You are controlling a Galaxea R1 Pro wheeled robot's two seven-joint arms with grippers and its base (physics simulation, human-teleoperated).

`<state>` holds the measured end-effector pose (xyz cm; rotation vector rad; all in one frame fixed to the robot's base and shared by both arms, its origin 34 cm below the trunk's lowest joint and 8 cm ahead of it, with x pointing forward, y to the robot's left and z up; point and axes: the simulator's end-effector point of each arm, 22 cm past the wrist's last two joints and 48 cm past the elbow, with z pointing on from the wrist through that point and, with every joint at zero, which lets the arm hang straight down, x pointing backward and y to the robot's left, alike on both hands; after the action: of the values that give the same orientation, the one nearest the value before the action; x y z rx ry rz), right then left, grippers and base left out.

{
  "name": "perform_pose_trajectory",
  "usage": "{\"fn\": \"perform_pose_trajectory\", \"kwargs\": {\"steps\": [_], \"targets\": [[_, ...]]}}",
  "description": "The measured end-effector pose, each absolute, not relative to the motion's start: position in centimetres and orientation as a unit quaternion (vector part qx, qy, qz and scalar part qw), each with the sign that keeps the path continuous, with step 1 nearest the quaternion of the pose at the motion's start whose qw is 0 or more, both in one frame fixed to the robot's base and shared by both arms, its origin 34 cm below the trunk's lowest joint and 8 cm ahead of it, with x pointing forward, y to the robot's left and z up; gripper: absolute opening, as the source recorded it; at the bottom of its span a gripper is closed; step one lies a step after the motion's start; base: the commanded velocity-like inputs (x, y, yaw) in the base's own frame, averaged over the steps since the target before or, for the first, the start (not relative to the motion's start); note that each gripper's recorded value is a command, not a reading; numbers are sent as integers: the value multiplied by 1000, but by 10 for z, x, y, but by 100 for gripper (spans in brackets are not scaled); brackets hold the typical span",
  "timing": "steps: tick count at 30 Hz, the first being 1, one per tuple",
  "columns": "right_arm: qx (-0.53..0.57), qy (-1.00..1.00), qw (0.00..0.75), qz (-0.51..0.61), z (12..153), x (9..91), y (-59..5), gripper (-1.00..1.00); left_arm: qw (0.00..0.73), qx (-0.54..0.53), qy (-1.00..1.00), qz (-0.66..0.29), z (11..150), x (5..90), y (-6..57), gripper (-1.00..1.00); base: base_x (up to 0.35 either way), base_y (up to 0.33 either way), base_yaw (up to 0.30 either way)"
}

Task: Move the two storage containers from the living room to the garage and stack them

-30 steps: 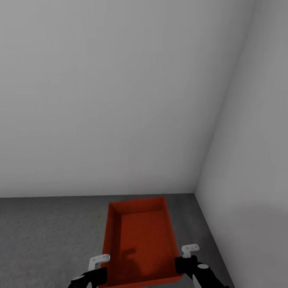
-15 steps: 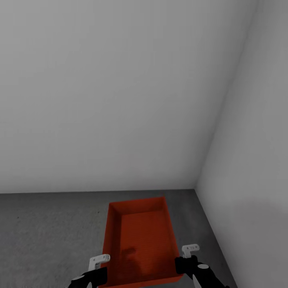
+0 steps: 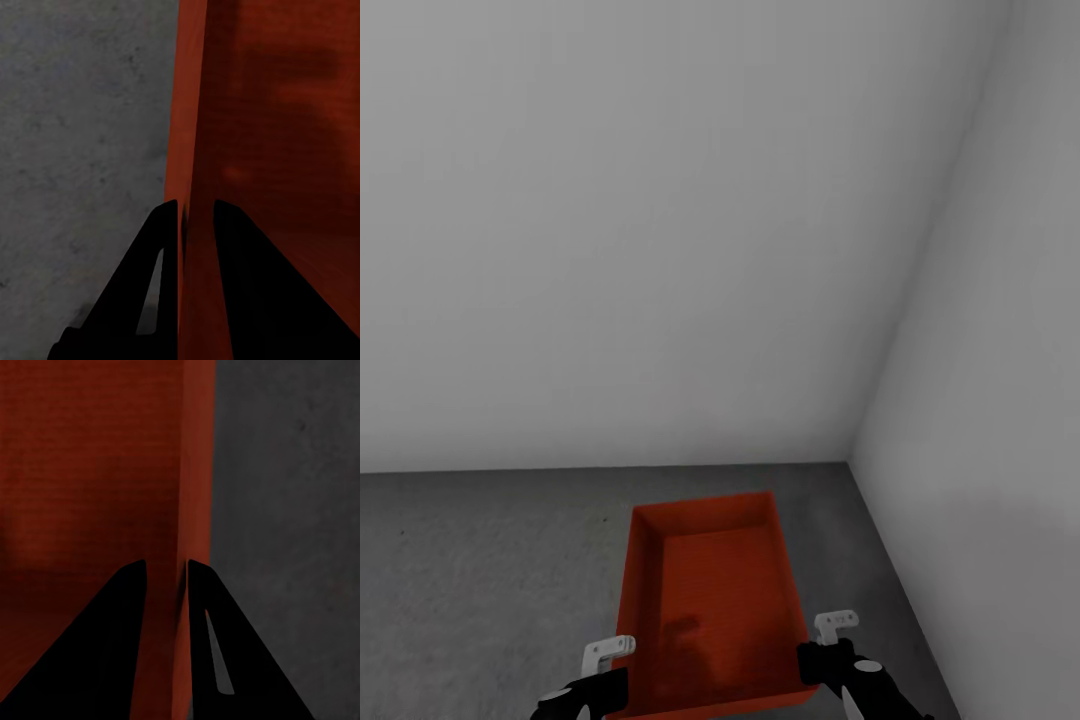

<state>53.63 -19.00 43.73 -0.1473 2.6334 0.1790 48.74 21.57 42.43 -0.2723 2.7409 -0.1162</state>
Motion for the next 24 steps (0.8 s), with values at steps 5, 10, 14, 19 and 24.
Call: {"fn": "perform_pose_trajectory", "kwargs": {"steps": [5,10,14,19,24], "targets": [[-53,966,242,66,424,532,-190,-100,187,-97,977,-41,412,484,216,-100,0,0,0],[-54,967,239,66,412,529,-190,-100,184,-97,977,-41,399,480,216,-100,0,0,0],[-53,968,236,66,401,525,-190,-100,180,-97,978,-40,389,477,216,-100,0,0,0],[-53,969,232,66,388,522,-190,-100,177,-98,979,-40,376,473,216,-100,0,0,0],[-53,970,228,67,375,518,-190,-100,173,-98,979,-40,364,468,216,-100,0,0,0]]}}
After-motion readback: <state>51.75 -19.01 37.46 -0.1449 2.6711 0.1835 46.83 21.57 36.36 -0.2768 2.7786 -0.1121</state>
